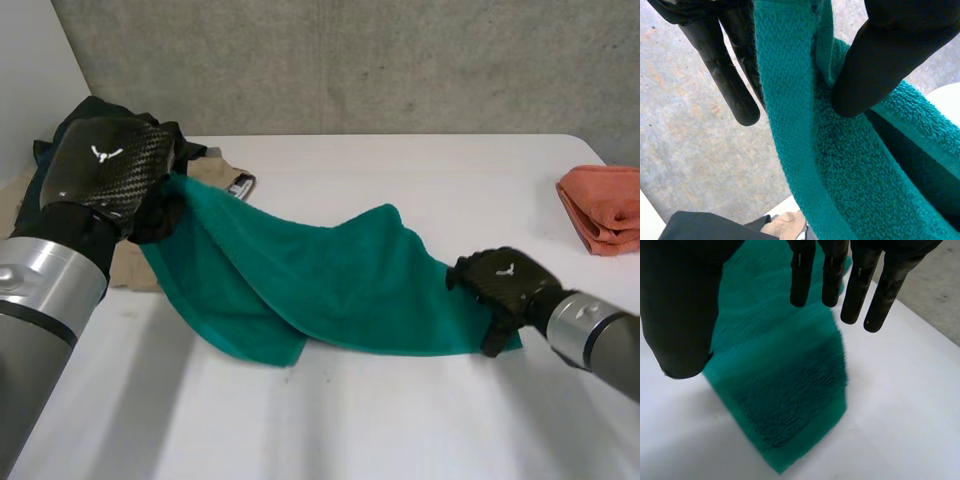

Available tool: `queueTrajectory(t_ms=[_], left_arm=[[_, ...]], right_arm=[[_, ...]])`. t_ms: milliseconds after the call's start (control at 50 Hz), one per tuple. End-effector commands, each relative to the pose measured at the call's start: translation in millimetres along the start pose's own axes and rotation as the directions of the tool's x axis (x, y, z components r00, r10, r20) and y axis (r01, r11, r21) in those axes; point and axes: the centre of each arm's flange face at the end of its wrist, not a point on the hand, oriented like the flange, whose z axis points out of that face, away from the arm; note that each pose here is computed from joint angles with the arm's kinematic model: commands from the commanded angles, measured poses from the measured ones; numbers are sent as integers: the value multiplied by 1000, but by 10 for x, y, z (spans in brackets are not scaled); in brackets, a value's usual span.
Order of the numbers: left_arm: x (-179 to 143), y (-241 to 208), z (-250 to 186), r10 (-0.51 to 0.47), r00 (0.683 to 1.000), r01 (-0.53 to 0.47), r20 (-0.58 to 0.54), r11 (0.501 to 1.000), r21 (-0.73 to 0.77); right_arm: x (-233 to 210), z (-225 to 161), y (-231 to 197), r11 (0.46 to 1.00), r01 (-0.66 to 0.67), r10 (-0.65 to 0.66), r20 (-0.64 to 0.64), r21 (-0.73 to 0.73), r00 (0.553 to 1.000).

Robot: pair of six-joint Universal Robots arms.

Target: Fold the laundry.

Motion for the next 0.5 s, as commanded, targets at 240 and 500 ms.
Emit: queueTrajectory(t_ms=[240, 500], left_arm=[[25, 95, 55, -1, 1000, 1, -8, 1000, -30], [25, 95, 55, -3, 1000, 2, -7, 1000, -30]], right_arm=[[-60, 303, 238, 998, 36, -38, 41, 55, 998], [0, 435, 281, 998, 38, -40, 36, 51, 999]])
